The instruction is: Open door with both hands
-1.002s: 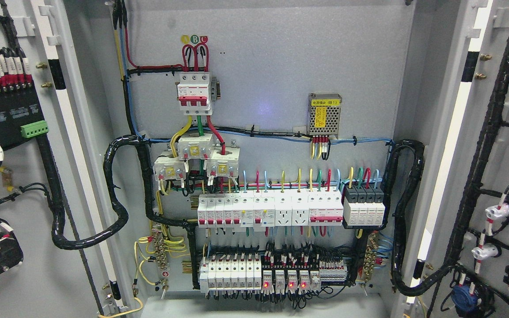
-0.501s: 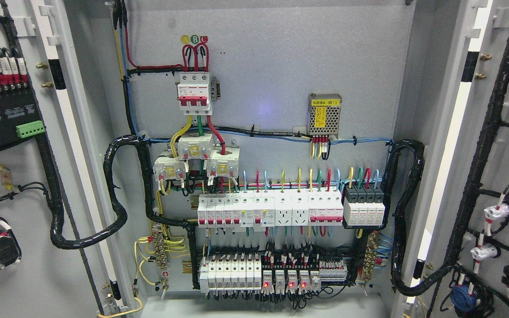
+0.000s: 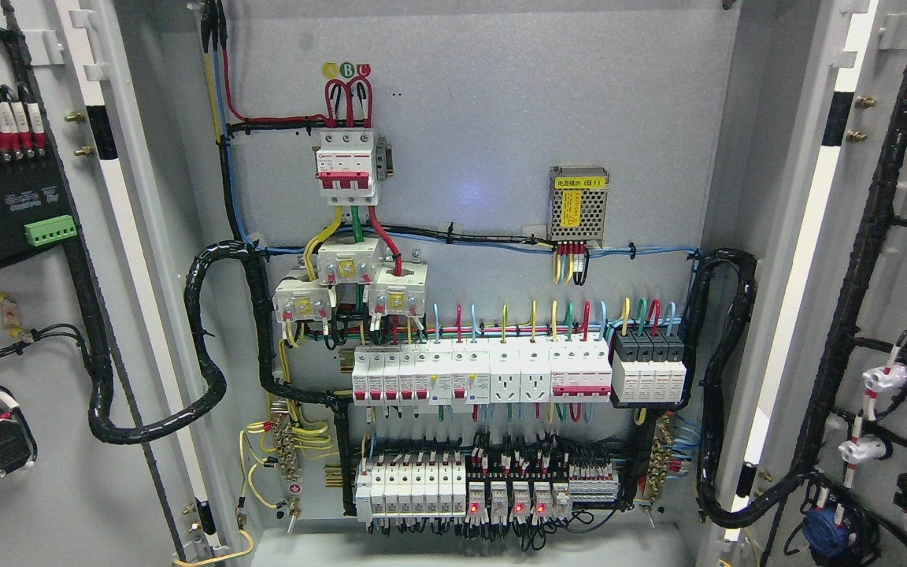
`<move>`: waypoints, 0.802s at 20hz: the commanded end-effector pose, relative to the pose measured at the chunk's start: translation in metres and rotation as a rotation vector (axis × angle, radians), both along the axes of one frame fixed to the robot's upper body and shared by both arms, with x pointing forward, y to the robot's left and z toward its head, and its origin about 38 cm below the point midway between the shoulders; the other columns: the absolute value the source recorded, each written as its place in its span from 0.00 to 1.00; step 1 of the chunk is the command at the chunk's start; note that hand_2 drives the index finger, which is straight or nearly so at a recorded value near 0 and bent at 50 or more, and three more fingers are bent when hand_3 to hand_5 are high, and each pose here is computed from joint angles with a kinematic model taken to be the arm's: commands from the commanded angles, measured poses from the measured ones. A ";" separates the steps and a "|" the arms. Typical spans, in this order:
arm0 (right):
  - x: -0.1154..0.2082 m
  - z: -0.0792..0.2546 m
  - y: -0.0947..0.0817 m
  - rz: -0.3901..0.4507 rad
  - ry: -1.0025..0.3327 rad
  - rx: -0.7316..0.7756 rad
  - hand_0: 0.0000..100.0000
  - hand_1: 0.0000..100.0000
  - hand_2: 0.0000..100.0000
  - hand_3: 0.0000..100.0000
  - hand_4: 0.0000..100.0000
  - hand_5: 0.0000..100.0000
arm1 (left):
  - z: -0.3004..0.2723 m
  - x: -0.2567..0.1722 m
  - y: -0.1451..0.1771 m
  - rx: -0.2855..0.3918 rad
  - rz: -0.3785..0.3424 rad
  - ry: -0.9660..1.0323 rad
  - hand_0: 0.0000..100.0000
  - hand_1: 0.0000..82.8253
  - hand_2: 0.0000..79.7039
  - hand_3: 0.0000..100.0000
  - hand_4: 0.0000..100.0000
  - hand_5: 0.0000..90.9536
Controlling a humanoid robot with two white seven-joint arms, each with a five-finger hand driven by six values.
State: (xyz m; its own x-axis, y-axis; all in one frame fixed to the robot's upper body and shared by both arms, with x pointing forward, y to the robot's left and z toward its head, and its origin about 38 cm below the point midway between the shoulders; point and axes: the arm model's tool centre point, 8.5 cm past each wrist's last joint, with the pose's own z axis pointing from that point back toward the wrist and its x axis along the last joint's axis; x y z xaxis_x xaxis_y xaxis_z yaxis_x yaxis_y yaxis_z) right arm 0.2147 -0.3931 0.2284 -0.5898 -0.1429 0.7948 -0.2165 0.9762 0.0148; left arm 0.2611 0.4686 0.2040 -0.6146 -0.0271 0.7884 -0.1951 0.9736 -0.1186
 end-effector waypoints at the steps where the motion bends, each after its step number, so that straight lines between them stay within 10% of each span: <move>1: 0.000 -0.004 0.011 0.036 0.014 0.011 0.19 0.00 0.00 0.00 0.00 0.00 | -0.001 -0.003 0.000 0.004 -0.004 0.006 0.00 0.00 0.00 0.00 0.00 0.00; 16: 0.001 -0.058 0.059 0.160 0.174 -0.023 0.19 0.00 0.00 0.00 0.00 0.00 | -0.029 -0.027 -0.084 0.077 -0.189 0.078 0.00 0.00 0.00 0.00 0.00 0.00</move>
